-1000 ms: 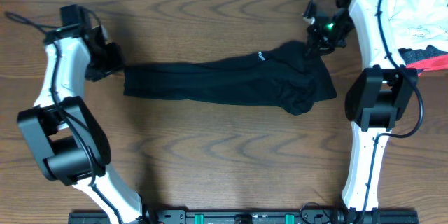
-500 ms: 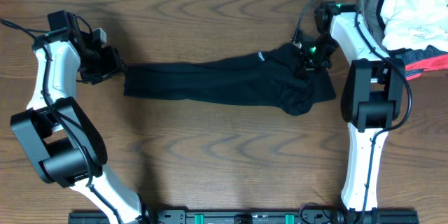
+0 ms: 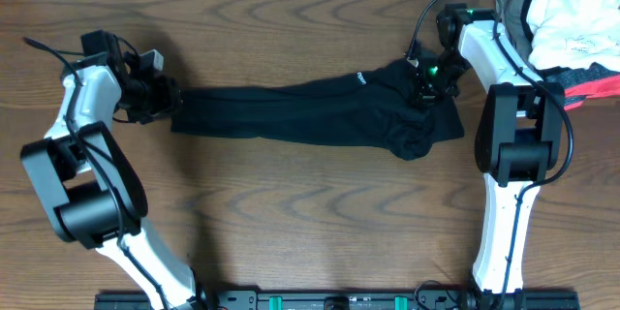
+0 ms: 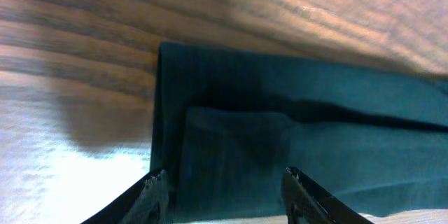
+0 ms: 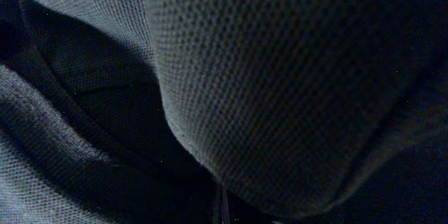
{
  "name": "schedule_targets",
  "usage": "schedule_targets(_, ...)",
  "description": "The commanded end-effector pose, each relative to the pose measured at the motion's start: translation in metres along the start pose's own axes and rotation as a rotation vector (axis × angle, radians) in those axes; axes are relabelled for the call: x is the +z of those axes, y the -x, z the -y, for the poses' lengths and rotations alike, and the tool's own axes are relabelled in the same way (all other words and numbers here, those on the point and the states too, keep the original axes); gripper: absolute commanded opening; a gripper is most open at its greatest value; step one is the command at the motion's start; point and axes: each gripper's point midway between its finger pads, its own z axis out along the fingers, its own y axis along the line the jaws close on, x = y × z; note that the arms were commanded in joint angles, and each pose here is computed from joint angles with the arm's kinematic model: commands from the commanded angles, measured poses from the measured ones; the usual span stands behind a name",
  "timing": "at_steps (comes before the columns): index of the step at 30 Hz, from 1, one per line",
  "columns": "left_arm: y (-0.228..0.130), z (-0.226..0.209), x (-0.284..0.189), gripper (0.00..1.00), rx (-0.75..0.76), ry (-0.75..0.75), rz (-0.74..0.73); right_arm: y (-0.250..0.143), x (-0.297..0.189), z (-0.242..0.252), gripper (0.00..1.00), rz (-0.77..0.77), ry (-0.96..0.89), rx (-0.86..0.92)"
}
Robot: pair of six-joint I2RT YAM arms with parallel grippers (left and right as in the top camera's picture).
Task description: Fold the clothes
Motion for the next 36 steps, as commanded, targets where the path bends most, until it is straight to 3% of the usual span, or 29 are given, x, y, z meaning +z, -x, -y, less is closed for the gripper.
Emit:
schedule_targets(1, -0.009, -0.009, 0.021, 0.54, 0.015, -0.003, -0.049, -0.008, 0.015, 0.009, 0.01, -0.043, -0.036, 0.017)
schedule_targets(8, -0.014, -0.026, 0.035, 0.54, 0.007, 0.071, -0.082, -0.008, 0.015, 0.009, 0.01, -0.042, -0.036, 0.016)
schedule_targets(10, -0.015, -0.023, 0.036, 0.47, 0.008, 0.069, -0.088, -0.007, 0.015, 0.009, 0.01, -0.041, -0.036, 0.016)
schedule_targets(14, -0.021, -0.008, 0.040, 0.10, 0.012, 0.034, -0.115, -0.008, 0.015, 0.009, 0.01, -0.042, -0.035, 0.017)
schedule_targets(15, -0.023, -0.007, 0.040, 0.06, 0.011, 0.034, -0.124, -0.008, 0.015, 0.009, 0.01, -0.044, -0.036, 0.018)
schedule_targets(24, -0.015, -0.011, 0.016, 0.06, -0.078, 0.003, -0.070, -0.009, 0.016, 0.008, 0.01, -0.049, -0.034, 0.017)
schedule_targets(36, 0.011, 0.083, -0.023, 0.06, 0.126, -0.147, 0.080, -0.009, 0.016, 0.007, 0.01, -0.050, -0.035, 0.016)
